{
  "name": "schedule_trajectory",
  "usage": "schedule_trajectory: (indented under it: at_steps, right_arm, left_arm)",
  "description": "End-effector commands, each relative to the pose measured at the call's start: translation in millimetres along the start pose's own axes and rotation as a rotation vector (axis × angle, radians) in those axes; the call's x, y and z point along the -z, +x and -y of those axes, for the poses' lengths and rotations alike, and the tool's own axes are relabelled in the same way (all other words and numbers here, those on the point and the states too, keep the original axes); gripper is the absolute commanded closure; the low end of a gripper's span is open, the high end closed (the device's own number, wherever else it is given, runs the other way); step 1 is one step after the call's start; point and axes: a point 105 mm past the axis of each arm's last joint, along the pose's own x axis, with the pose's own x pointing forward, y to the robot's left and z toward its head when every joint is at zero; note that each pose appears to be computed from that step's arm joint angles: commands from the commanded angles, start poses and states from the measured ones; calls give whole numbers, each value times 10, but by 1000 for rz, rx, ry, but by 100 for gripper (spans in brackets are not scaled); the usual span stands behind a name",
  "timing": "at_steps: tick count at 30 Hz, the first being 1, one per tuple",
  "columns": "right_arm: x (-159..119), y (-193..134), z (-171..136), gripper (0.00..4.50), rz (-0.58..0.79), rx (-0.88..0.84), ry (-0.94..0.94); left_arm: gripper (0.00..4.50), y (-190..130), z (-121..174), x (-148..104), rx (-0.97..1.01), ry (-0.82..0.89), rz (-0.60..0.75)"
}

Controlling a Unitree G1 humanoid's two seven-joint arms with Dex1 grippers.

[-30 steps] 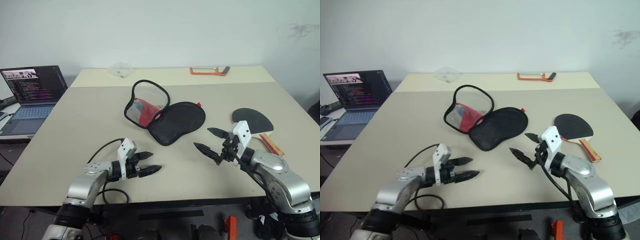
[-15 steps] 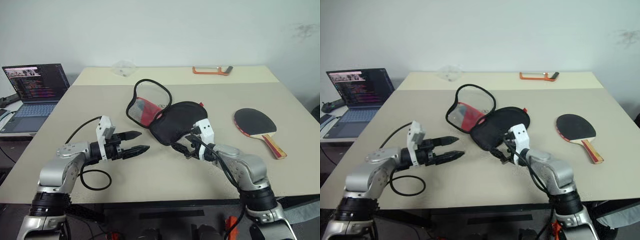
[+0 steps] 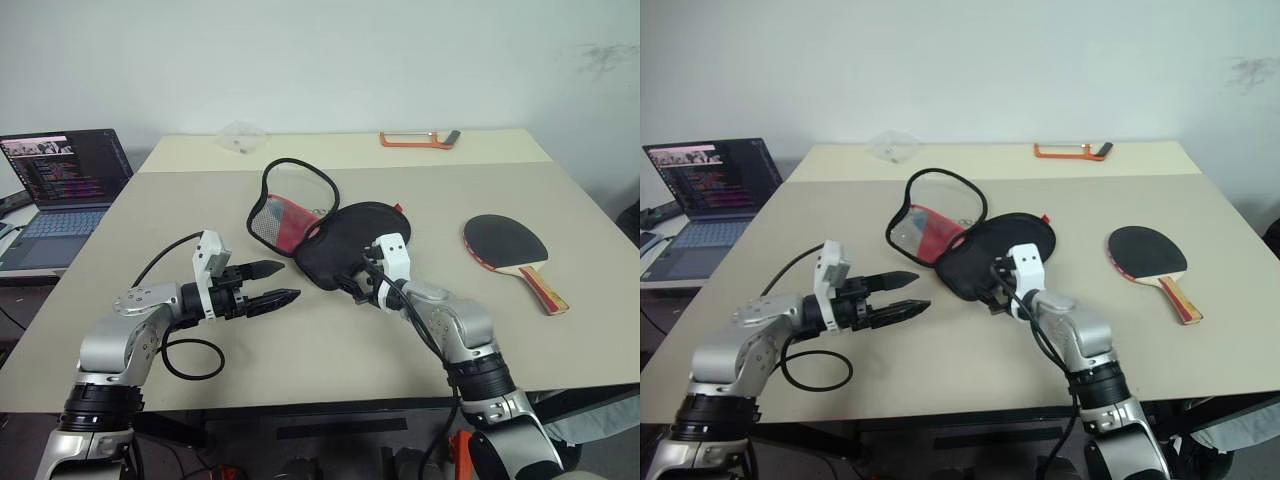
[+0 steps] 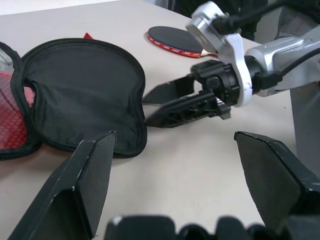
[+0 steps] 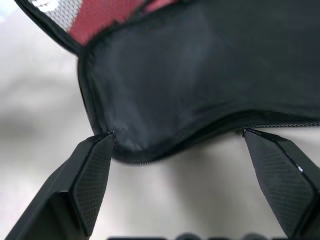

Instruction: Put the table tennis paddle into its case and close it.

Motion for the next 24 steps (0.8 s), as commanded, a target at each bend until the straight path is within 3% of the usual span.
schedule_trajectory:
  at_steps: [1,6,7,10,20,24]
  right_arm:
    - [-135,52,-72,0,58,-20,9]
    - [-66,109,-91,0,30,-22,18]
    - [-59,113,-87,18,27,-21,23]
    - [-58,121,-80,95,29,-22,52]
    - [-72,143,-36,448,54,-3,173]
    - [-90,135,-24,448,57,-4,181]
  left_arm:
    - [36,-4,9,-124,-2,33,38]
    - [36,-3,10,-124,-5,35,38]
    - [33,-1,10,-122,-6,35,38]
    - [32,8,13,-116,-8,34,38]
    - [32,-9,1,-93,-12,36,29]
    - [32,-20,-7,-78,-13,35,23]
